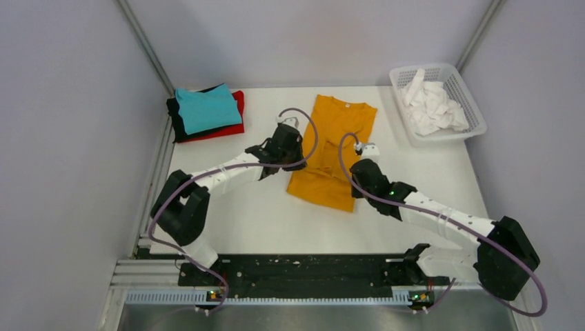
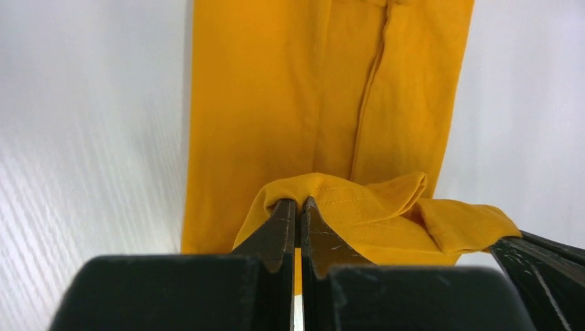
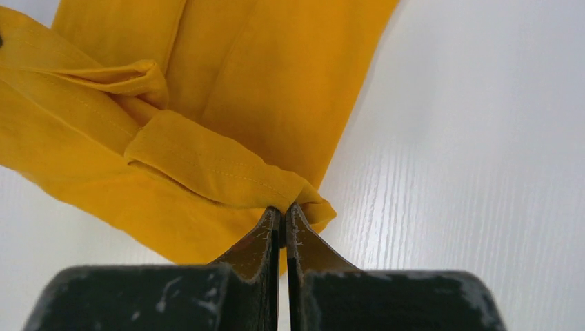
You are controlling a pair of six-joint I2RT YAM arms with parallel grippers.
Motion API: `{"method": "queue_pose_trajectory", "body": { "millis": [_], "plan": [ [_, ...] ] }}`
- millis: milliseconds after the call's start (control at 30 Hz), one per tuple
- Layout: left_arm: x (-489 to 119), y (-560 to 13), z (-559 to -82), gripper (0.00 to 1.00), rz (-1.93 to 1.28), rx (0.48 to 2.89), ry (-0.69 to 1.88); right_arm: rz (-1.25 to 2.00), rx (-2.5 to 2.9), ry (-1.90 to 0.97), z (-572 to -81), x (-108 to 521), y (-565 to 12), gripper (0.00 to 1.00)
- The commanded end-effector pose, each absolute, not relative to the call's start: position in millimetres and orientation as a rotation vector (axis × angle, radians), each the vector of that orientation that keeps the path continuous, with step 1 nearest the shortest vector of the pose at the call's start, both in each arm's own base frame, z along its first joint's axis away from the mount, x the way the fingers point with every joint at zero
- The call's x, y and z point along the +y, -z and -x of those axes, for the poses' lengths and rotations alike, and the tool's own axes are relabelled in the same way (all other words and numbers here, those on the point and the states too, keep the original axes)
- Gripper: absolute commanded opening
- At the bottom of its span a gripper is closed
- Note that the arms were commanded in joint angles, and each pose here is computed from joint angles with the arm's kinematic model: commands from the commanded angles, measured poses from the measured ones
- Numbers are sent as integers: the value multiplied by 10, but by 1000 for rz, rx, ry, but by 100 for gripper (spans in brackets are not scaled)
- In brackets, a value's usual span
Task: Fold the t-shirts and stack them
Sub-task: Fold the folded rectangular tshirt in 1/3 of the way
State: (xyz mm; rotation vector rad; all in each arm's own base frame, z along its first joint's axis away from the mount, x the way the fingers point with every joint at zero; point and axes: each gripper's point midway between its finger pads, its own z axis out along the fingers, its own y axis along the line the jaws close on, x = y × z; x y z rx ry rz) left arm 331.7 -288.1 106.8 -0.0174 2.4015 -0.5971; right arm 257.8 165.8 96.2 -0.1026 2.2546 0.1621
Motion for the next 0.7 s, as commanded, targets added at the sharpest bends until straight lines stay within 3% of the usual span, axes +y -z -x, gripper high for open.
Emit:
{"method": "queue_pose_trajectory", "body": {
  "millis": [0, 567, 667],
  "plan": [
    [-2976, -1267, -3585, 0, -28, 2375, 631, 75, 2186, -182, -2931, 1690, -1188, 0],
    [-3030, -914, -4015, 0, -77, 2473, 681, 15, 2235, -164, -3440, 1557, -917, 0],
    [-2983, -875, -4114, 9, -58, 2482, 639, 18, 2217, -149, -3603, 1538, -946, 7]
  ]
}}
